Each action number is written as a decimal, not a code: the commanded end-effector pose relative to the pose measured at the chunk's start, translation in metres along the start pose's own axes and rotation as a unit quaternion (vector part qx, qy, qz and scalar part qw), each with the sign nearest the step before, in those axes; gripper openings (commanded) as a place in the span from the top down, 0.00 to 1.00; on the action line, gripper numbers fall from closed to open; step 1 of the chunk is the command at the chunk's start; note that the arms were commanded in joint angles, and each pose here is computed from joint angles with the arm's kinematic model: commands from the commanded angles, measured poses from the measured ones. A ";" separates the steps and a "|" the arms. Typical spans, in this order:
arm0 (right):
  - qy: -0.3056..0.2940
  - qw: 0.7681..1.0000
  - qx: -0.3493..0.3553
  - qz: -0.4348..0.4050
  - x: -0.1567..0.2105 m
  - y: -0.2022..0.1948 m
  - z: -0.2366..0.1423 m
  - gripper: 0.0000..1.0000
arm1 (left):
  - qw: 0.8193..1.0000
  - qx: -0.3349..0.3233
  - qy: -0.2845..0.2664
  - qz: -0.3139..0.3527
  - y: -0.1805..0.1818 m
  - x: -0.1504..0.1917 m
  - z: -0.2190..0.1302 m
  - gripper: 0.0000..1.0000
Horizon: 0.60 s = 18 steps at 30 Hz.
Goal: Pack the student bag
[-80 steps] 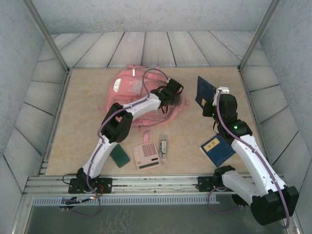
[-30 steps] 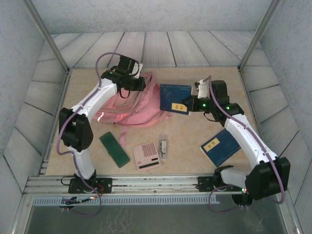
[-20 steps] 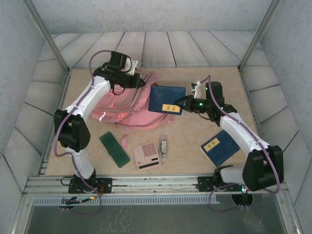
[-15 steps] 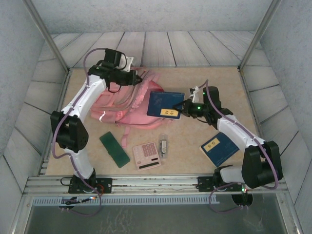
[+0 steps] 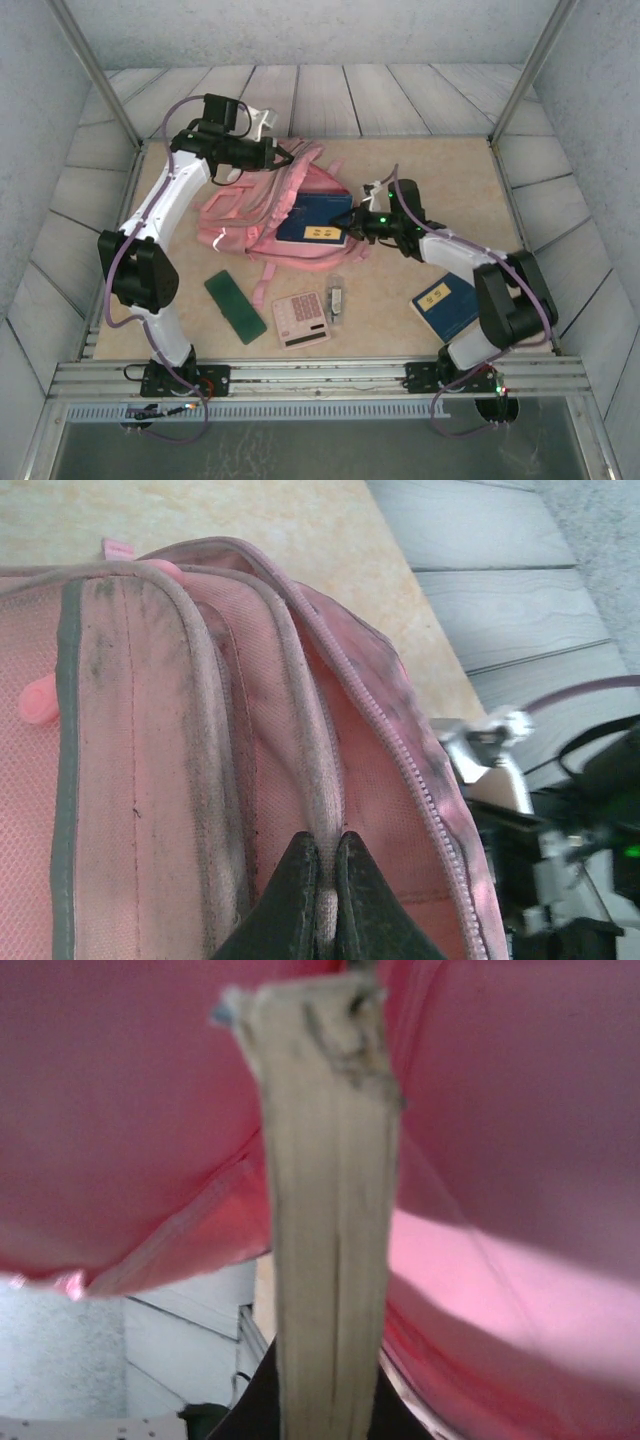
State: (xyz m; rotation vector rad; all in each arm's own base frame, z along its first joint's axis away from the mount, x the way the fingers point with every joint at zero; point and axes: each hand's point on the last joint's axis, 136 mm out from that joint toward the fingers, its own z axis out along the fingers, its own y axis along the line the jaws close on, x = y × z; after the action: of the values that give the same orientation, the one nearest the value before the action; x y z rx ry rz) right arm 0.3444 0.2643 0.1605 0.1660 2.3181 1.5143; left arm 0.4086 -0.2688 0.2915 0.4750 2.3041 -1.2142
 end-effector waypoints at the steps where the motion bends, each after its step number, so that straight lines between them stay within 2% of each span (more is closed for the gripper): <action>1: -0.025 0.996 -0.086 0.013 -0.020 0.038 0.018 1.00 | 0.993 0.078 -0.057 0.070 -0.059 -0.030 -0.038 1.00; 8: -0.074 0.991 -0.081 0.081 -0.043 0.025 0.062 1.00 | 0.990 0.105 -0.080 0.058 -0.062 -0.040 -0.055 1.00; 13: -0.072 0.985 -0.115 0.103 -0.050 0.034 0.094 1.00 | 0.988 0.109 -0.090 0.057 -0.064 -0.042 -0.064 1.00; 18: -0.108 0.986 -0.063 0.109 -0.060 0.017 0.119 1.00 | 0.989 0.107 -0.091 0.053 -0.062 -0.041 -0.063 1.00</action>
State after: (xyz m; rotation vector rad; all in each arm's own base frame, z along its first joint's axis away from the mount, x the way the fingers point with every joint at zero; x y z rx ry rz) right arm 0.4252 0.3501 0.1337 0.5083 2.1622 1.6879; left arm 0.4111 -0.2492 0.3328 0.4020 2.1780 -1.3484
